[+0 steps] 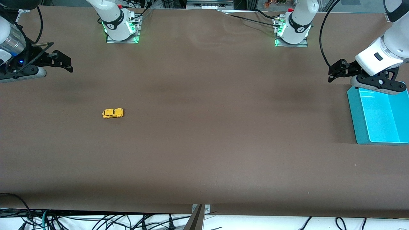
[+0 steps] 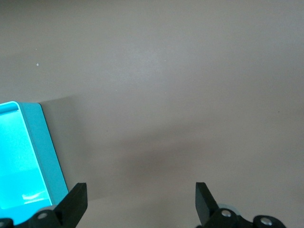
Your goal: Wind and store yellow beetle car
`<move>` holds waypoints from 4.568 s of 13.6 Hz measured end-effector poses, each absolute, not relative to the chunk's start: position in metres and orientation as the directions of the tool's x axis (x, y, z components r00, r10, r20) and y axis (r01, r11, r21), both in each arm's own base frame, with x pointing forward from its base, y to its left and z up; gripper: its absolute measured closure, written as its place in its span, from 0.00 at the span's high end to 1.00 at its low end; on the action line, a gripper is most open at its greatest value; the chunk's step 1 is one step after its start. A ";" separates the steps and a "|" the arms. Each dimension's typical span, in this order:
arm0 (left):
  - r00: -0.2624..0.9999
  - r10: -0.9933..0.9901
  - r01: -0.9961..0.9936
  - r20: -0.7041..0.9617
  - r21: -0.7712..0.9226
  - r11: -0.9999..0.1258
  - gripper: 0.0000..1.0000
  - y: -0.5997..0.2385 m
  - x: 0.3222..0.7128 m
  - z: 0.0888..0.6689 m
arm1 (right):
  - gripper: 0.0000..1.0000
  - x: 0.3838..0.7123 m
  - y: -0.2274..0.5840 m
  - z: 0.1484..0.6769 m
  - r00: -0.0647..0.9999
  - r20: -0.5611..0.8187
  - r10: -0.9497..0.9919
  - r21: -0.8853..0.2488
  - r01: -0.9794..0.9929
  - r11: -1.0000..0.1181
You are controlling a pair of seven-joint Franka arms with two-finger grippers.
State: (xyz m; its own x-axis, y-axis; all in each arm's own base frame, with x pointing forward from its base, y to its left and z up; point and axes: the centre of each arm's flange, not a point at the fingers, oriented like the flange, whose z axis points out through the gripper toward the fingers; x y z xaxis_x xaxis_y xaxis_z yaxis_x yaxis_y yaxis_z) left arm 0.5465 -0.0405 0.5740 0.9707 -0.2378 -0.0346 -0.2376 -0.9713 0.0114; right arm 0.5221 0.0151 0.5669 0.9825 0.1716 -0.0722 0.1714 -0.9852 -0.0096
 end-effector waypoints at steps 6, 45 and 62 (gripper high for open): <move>0.971 -0.236 -0.236 -0.038 0.012 -0.972 1.00 -0.039 0.547 0.573 | 1.00 0.522 0.013 0.566 0.983 -0.076 0.170 0.002 0.171 -0.985; 0.974 -0.224 -0.224 -0.043 0.013 -0.975 1.00 -0.033 0.547 0.572 | 1.00 0.529 0.013 0.526 0.978 -0.100 0.183 -0.005 0.183 -0.983; 0.973 -0.226 -0.226 -0.043 0.013 -0.974 1.00 -0.034 0.547 0.572 | 1.00 0.531 0.055 0.269 0.090 0.012 0.996 -0.087 0.992 -0.088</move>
State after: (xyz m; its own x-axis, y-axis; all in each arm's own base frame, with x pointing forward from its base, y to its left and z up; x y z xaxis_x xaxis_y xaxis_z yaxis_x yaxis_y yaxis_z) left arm 0.5471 -0.0338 0.5718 0.9731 -0.2262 -0.0434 -0.2258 -0.9741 0.0131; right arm 0.5313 0.0553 0.2694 0.0897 0.9959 0.0117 0.9923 -0.0883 -0.0872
